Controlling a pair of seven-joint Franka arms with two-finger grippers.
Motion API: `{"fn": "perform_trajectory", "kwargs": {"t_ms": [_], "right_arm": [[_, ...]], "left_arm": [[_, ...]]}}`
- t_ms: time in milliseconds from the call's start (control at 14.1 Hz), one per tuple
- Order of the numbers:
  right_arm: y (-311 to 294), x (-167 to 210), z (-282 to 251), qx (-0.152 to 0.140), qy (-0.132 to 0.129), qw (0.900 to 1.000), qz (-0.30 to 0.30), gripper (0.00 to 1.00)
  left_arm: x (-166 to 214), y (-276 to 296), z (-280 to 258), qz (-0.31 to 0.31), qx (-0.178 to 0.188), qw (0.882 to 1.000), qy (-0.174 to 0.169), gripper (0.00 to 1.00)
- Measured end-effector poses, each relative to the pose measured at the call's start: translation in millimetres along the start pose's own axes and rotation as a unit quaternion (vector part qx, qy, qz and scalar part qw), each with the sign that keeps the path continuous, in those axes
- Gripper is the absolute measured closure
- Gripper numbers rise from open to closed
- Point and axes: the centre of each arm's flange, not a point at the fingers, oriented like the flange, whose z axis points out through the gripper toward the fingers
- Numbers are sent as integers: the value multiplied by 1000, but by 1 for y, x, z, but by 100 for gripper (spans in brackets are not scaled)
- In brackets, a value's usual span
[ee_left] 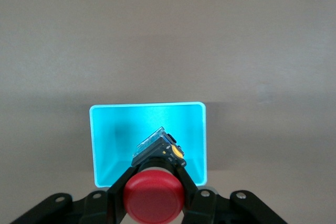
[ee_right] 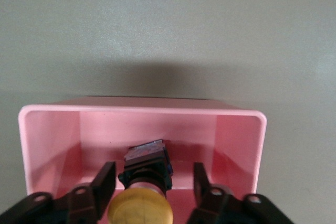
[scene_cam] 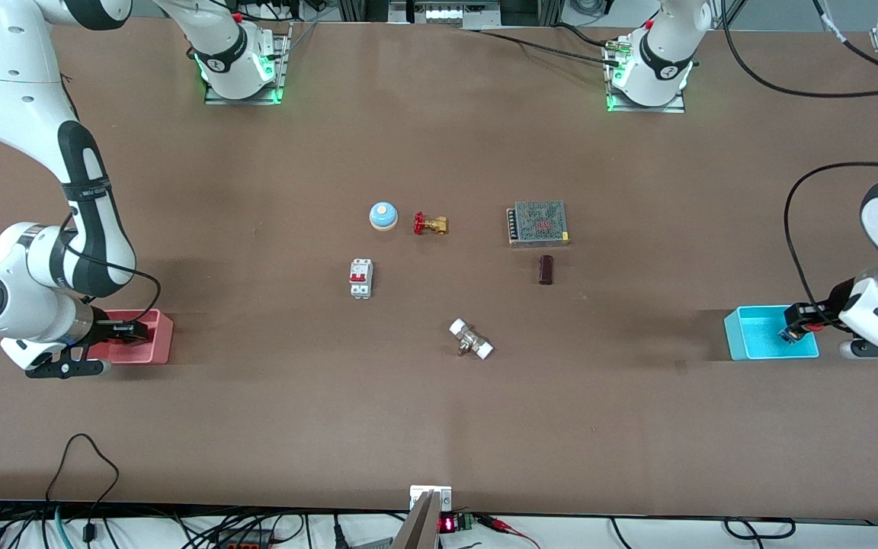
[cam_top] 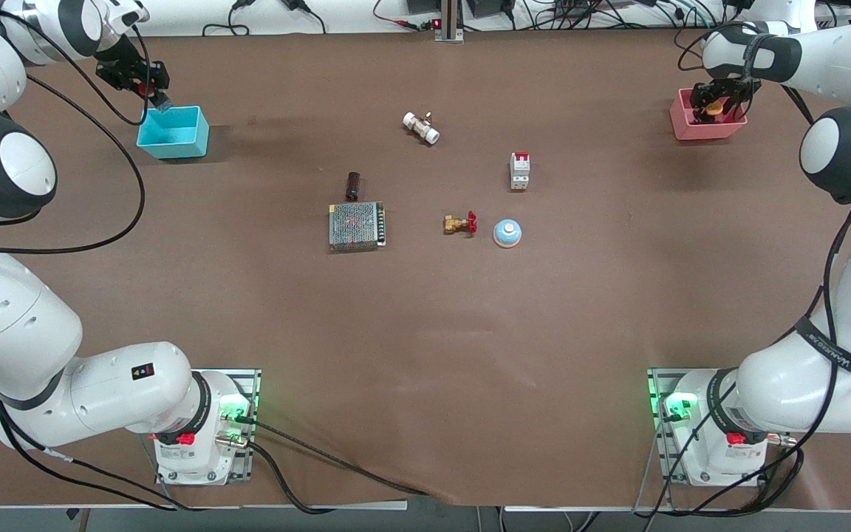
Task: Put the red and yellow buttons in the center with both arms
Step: 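Lift the buttons out of the pink and cyan boxes with both grippers, then carry the held buttons toward the middle of the table with both grippers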
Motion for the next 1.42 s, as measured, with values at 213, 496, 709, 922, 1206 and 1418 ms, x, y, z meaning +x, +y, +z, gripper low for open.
{"fn": "perform_trajectory", "kwargs": {"t_ms": [213, 496, 709, 922, 1206, 1418], "right_arm": [[0, 0, -1, 0, -1, 1000, 0, 59], [0, 1, -2, 0, 0, 1000, 0, 60], [0, 8, -30, 3, -4, 1000, -2, 60], [-19, 15, -108, 12, -12, 1000, -15, 60], [-123, 14, -168, 23, -10, 1000, 1, 60], [-216, 4, -149, 50, -36, 998, 8, 60]], "left_arm": [[3, 46, -8, -1, -2, 1000, -11, 63], [2, 141, 18, -19, -5, 999, -37, 63], [-3, 187, 52, -25, -4, 998, -63, 63], [-8, 221, 79, -35, -7, 996, -76, 63], [-14, 266, 111, -42, -11, 996, -76, 63], [-18, 275, 126, -41, -11, 996, -81, 63]]}}
